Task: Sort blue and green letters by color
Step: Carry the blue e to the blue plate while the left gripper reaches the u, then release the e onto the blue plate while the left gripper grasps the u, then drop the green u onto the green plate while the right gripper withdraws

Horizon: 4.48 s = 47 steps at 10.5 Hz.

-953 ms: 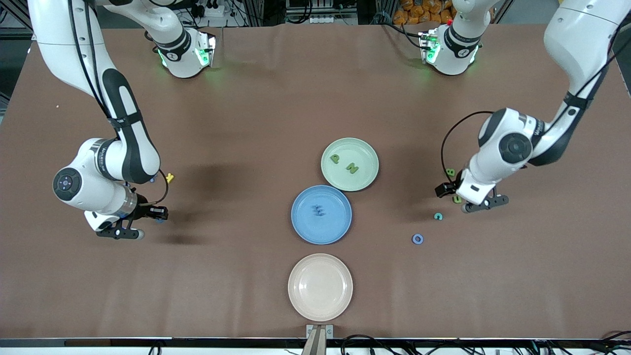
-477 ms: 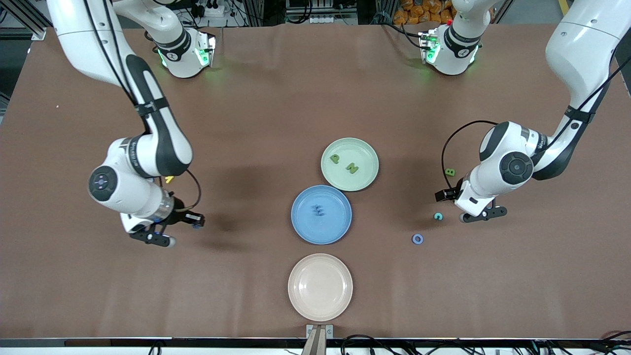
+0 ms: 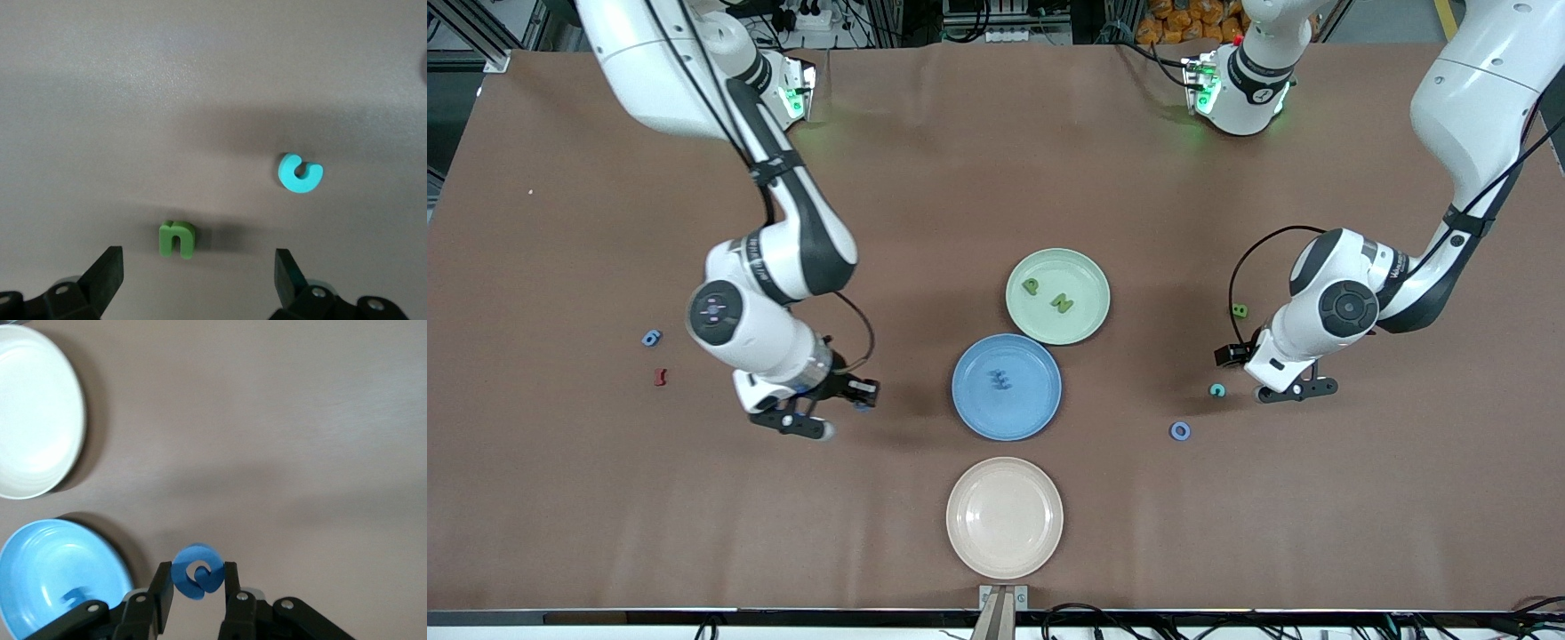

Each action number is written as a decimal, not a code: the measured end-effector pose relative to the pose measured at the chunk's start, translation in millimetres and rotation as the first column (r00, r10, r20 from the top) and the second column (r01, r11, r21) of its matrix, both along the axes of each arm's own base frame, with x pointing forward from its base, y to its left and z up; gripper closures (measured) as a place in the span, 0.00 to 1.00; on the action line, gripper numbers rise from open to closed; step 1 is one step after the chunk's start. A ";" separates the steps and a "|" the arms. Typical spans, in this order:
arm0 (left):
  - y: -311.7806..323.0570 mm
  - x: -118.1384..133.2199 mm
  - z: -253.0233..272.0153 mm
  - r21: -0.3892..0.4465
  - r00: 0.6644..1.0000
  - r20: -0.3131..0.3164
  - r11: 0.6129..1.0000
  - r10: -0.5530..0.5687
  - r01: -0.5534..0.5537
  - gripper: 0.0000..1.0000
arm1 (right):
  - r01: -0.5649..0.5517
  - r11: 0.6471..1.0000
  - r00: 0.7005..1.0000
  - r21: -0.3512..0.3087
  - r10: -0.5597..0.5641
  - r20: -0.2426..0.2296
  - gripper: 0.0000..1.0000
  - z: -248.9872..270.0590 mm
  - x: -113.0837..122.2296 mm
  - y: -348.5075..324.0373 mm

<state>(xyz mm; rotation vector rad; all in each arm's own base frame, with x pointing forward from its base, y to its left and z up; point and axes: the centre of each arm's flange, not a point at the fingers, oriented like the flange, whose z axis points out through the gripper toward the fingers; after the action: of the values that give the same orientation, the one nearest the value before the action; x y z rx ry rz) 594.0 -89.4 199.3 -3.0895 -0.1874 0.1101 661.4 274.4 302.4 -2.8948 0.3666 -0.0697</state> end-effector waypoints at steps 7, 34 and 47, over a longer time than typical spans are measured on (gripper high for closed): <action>24.2 -10.6 -17.2 -0.020 0.999 0.053 1.000 -0.008 0.009 0.00 | -0.100 0.993 0.990 0.070 0.092 0.110 0.65 -10.7 -22.0 96.7; -187.6 -86.9 14.2 -0.018 0.988 0.035 0.989 0.149 -0.149 0.73 | -0.381 0.917 0.915 -0.116 0.356 -0.189 0.00 32.4 22.4 -132.6; -277.3 -161.2 22.6 0.098 0.979 -0.062 0.977 0.197 -0.190 0.04 | -0.256 0.926 0.963 -0.278 0.220 -0.153 0.00 39.3 -61.4 -316.9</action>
<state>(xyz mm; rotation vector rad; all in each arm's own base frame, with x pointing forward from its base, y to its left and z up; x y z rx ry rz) 432.9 -366.7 222.0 -2.9629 -0.4764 0.2118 600.0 -42.5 341.7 -3.2254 0.0184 0.0981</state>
